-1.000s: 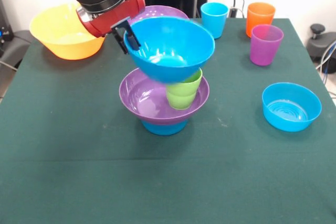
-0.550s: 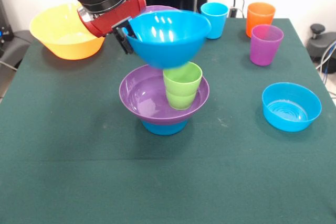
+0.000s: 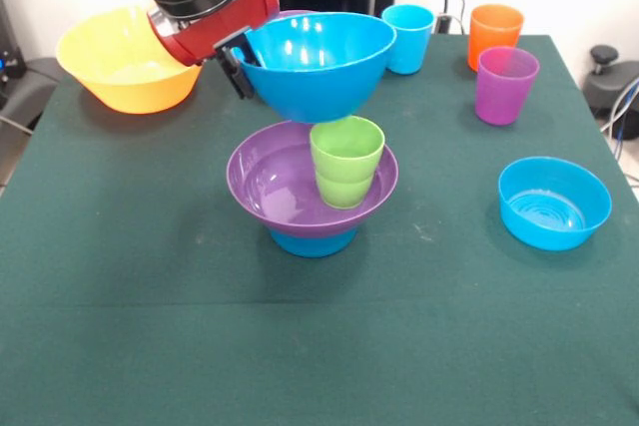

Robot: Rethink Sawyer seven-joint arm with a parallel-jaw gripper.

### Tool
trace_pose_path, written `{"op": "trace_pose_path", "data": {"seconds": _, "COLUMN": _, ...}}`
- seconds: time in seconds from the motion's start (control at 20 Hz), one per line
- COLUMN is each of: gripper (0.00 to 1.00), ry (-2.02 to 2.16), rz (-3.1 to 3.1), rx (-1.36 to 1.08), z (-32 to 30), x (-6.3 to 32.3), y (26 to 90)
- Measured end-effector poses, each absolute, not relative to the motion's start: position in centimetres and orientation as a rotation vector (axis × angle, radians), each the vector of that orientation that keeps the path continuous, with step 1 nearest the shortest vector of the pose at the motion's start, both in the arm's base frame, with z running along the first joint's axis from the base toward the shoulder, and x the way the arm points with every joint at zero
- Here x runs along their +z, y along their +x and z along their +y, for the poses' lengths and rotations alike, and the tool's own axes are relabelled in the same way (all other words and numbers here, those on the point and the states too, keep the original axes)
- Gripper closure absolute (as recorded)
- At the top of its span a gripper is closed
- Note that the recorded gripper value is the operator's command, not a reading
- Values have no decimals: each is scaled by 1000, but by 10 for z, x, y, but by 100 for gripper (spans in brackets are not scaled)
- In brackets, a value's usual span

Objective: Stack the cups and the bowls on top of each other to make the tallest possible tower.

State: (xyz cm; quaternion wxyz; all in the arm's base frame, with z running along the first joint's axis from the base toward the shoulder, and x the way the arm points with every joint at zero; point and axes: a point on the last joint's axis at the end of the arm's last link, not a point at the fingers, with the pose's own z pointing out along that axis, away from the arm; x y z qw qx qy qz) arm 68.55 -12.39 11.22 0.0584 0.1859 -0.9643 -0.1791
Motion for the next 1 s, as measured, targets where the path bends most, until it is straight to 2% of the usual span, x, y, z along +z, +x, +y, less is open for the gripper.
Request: {"op": "trace_pose_path", "data": {"seconds": 1.0, "gripper": 100, "ry": 629, "rz": -2879, "rx": -545, "z": -104, "x": 119, "y": 668}}
